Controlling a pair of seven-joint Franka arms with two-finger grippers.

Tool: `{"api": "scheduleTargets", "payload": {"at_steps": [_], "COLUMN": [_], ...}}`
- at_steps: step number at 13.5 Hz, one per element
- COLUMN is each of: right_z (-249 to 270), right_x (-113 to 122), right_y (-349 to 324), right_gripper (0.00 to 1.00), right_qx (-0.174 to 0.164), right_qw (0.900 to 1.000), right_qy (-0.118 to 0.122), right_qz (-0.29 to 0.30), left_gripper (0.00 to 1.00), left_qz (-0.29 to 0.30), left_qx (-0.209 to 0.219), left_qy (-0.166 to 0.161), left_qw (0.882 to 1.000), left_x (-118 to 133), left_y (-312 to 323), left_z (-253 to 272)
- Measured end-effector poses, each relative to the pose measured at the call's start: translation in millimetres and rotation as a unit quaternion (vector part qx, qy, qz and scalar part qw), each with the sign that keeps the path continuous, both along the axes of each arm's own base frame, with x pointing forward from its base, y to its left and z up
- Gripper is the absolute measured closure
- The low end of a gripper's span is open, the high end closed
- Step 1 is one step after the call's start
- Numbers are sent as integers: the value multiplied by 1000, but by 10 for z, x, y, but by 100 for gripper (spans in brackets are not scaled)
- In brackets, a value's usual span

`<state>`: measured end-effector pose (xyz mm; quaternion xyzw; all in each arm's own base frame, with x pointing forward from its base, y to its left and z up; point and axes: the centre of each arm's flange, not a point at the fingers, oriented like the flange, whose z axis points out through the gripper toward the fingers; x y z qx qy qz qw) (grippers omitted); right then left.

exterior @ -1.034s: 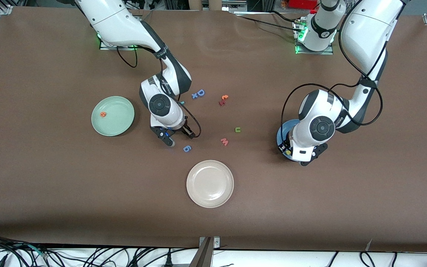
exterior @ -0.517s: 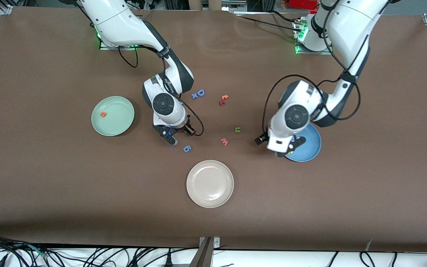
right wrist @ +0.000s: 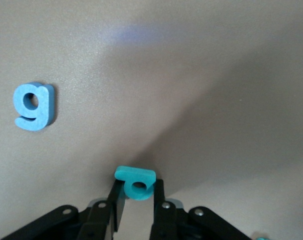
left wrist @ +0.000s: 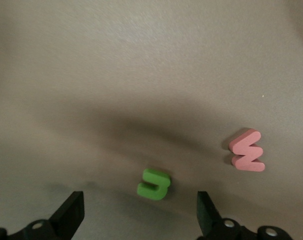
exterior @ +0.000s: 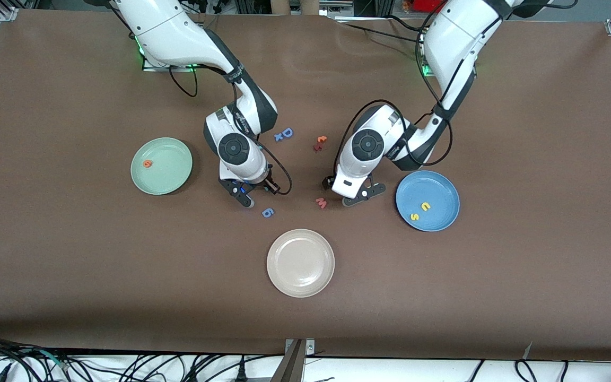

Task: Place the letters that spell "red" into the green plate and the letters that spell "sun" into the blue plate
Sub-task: 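Carry the teal d to the green plate while the left gripper grasps the green letter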

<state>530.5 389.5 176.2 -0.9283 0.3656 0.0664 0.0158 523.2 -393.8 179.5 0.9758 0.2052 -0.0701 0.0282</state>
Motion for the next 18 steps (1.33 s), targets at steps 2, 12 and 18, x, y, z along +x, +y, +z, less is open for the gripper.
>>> {"api": "scheduleTargets", "payload": {"at_steps": [2,12,18], "right_z": [1,750,873], "right_x": [-4,304,516], "right_y": [-4,-941,-2466], "right_gripper": [73,73,73], "right_qx": [-2,-60,-55], "right_qw": [1000,992,974], "right_qy": [4,86,143], "right_qz": [0,74,169], "left_gripper": [6,41,45], "left_qz": [-5,-23,-37], "left_qx": [-2,4,13], "left_qy": [0,-6,-15], "left_qw": [1000,1000,999], "left_x": [-16,-74,-64], "left_y": [-16,-89,-73], "left_z": [-49,-59,-86]}}
